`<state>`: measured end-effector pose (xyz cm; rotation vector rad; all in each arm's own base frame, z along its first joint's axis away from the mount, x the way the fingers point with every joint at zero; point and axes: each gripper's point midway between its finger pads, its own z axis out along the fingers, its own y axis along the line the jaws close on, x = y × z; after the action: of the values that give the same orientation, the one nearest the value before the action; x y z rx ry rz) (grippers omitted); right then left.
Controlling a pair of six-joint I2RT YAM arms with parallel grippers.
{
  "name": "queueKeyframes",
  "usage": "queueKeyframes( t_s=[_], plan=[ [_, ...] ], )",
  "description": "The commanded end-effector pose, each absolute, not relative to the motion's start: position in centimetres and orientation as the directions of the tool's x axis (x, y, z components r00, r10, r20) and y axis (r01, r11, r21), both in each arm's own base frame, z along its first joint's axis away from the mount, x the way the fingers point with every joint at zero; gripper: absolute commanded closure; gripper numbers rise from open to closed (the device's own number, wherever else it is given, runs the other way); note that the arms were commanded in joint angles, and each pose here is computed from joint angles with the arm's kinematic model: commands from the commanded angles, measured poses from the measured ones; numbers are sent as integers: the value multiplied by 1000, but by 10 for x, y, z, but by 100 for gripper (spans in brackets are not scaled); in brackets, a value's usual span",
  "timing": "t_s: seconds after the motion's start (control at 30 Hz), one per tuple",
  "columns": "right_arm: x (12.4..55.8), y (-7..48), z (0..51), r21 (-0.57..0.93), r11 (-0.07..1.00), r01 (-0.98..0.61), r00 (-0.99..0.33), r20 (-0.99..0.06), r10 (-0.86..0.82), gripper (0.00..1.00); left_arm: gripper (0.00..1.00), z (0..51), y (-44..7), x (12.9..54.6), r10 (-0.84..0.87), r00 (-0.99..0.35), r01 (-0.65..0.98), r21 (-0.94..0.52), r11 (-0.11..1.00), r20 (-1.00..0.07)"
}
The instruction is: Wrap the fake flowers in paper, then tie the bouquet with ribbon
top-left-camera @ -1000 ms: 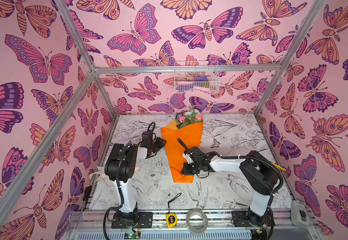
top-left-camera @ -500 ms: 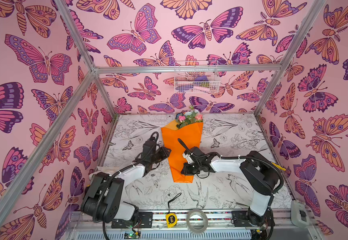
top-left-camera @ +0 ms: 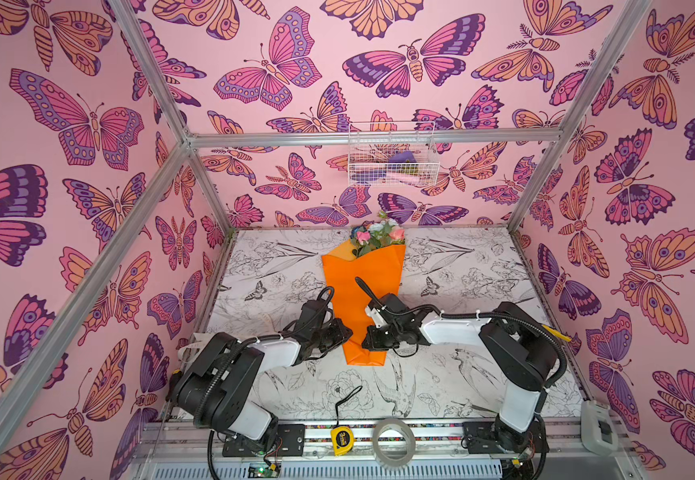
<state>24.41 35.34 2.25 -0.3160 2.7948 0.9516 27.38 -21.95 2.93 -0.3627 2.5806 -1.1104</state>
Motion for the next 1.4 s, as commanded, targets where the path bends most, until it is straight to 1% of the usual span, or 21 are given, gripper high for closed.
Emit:
queueKeyframes(
  t_s=[0.0, 0.07, 0.1, 0.23, 0.3, 0.37, 0.43, 0.6, 0.77, 0.9, 1.1, 1.37],
  plan=[
    [244, 342, 20, 568, 795, -213, -973, -195, -121, 88, 91, 17, -223, 264, -329, -935, -123, -749, 652, -133],
    [248, 343, 27, 595, 778, -202, -975, -195, -104, 88, 97, 8, -222, 261, -327, -938, -136, -741, 658, -117],
    [250, 343, 32, 613, 766, -194, -976, -197, -90, 88, 98, 6, -222, 260, -327, -938, -142, -739, 659, -112],
    [265, 338, 61, 689, 706, -165, -974, -226, -6, 84, 98, -2, -221, 256, -321, -943, -154, -731, 664, -93],
    [274, 335, 73, 710, 685, -163, -968, -251, 30, 79, 99, -4, -221, 255, -322, -943, -160, -730, 665, -87],
    [284, 331, 80, 717, 678, -161, -961, -270, 57, 75, 100, -5, -219, 254, -328, -941, -167, -728, 665, -84],
    [294, 330, 82, 728, 669, -151, -959, -273, 81, 74, 100, -7, -218, 252, -336, -939, -181, -724, 666, -74],
    [311, 330, 66, 784, 614, -88, -965, -219, 142, 74, 100, -11, -216, 248, -347, -936, -205, -719, 664, -53],
    [334, 315, 41, 818, 575, -2, -964, -155, 217, 75, 100, -18, -214, 243, -349, -937, -227, -709, 668, -28],
    [349, 304, 28, 832, 553, 43, -957, -126, 263, 76, 100, -21, -214, 242, -348, -937, -236, -704, 670, -17],
    [368, 292, 20, 834, 548, 67, -948, -118, 295, 76, 100, -25, -212, 239, -350, -937, -245, -696, 675, -9],
    [397, 276, 21, 839, 539, 76, -930, -136, 342, 76, 100, -30, -210, 235, -349, -937, -255, -688, 680, 2]
  ],
)
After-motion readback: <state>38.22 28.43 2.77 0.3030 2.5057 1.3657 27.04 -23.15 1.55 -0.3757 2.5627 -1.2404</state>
